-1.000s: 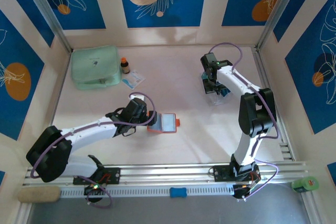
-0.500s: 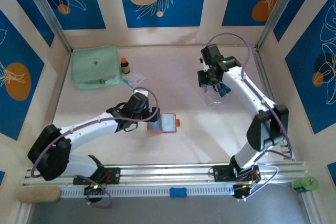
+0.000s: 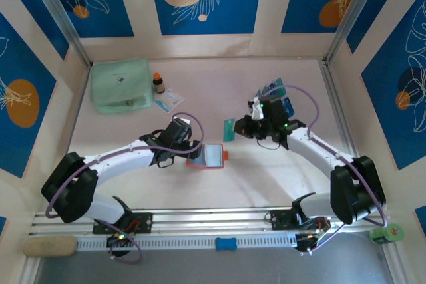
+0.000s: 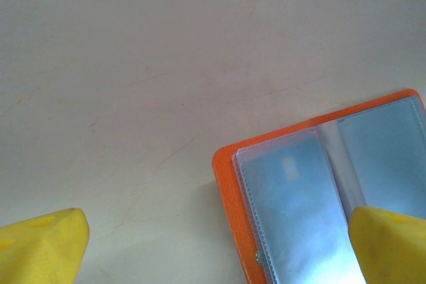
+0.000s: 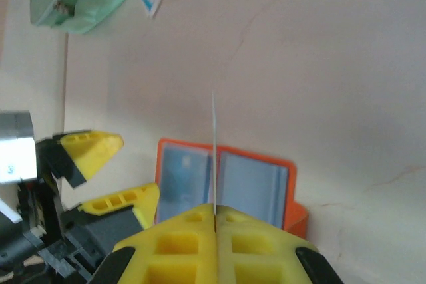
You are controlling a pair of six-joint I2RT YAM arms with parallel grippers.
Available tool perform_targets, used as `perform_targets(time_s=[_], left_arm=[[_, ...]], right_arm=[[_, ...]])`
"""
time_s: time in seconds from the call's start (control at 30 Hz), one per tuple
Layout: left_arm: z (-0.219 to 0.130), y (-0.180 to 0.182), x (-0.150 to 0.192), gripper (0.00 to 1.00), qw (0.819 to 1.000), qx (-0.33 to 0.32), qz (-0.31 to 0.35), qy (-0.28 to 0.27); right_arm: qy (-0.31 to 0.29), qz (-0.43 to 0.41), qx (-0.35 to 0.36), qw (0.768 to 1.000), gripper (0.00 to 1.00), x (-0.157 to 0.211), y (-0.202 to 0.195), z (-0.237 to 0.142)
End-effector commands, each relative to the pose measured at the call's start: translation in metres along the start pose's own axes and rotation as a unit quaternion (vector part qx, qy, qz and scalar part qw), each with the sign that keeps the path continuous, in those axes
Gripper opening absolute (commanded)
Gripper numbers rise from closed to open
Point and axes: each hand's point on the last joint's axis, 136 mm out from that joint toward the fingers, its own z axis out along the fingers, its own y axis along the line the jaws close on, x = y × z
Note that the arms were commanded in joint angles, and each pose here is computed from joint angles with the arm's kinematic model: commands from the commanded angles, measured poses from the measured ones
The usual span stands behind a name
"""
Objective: Put the credit cards into the card holder
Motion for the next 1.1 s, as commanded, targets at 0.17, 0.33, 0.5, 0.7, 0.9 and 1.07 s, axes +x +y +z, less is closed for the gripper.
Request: perform_targets(time_s=[0.17, 0.33, 0.5, 0.7, 0.9, 1.07], left_arm=[[0.011, 0.011, 0.016, 1.0, 0.999, -0.02, 0.011, 0.025], [0.014, 0.018, 0.027, 1.0, 0.999, -0.033, 0.006, 0.035], [0.015, 0.024, 0.035, 1.0, 0.998, -0.044, -0.001, 0.04], [0.016, 0.033, 0.045, 1.0, 0.997, -0.063, -0.012, 0.051], [0.017, 0.037, 0.051, 1.0, 0.996, -0.071, -0.016, 0.055], [0.018, 0.039, 0.052, 1.0, 0.996, -0.074, -0.016, 0.056]], right_arm=[[-0.019, 0.006, -0.085, 0.996, 0.0, 0.022, 0.027, 0.029], [-0.014, 0.019, -0.082, 0.996, 0.0, 0.038, 0.016, 0.045], [-0.011, 0.02, -0.077, 0.997, 0.0, 0.046, 0.01, 0.056], [-0.009, 0.02, -0.074, 0.997, 0.0, 0.049, 0.006, 0.065], [-0.006, 0.019, -0.074, 0.997, 0.0, 0.051, 0.006, 0.072], [-0.001, 0.019, -0.073, 0.997, 0.0, 0.053, 0.006, 0.079]])
